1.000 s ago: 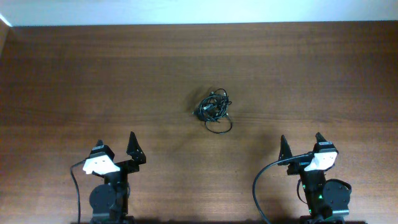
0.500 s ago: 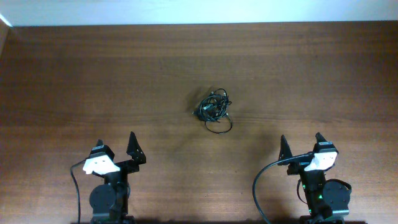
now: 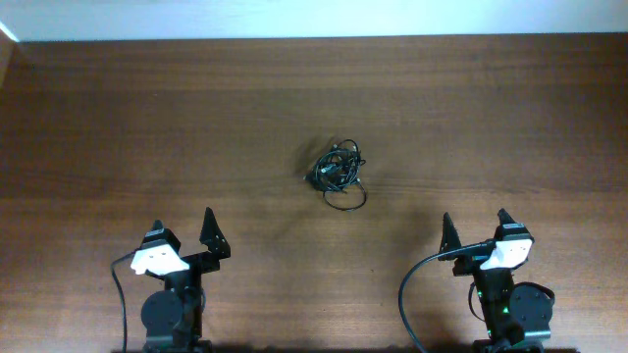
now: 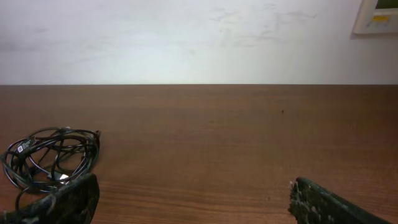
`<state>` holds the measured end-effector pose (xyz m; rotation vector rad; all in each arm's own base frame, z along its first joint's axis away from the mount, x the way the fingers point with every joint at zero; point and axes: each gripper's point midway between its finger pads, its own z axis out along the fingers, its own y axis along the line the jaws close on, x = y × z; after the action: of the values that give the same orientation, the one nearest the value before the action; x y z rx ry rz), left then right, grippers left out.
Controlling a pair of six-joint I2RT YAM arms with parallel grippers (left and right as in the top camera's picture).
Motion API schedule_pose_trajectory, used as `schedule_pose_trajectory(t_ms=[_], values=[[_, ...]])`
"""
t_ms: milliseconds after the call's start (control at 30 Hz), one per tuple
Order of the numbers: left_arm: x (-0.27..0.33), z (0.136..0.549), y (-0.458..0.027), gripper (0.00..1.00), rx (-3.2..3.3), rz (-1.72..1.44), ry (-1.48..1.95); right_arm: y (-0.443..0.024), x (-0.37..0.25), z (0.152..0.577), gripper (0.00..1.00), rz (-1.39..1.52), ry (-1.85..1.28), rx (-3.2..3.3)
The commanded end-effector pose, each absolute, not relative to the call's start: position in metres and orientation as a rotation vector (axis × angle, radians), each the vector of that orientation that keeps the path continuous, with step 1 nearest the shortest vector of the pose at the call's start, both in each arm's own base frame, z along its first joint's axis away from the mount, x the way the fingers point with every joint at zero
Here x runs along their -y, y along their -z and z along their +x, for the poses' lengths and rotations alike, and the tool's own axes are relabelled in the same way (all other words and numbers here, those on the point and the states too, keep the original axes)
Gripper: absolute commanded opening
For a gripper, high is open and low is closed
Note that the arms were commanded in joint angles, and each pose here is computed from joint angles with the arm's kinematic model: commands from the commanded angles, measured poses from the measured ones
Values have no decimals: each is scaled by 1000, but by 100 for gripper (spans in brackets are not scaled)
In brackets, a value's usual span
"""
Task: Untangle cables
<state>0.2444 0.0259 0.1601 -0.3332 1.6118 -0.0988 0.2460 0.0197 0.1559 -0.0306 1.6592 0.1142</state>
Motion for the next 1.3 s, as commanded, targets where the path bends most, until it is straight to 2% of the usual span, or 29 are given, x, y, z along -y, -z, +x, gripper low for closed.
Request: schedule_pose_trajectory(t_ms=[0, 1033, 1267], values=[[-27, 244, -159, 99, -1605, -336, 93, -151, -21, 246, 99, -30, -122, -1672], [-26, 244, -160, 99, -1602, -334, 95, -151, -21, 246, 99, -30, -122, -1672], [-3, 244, -180, 99, -1605, -92, 76, -151, -21, 246, 99, -30, -123, -1672]])
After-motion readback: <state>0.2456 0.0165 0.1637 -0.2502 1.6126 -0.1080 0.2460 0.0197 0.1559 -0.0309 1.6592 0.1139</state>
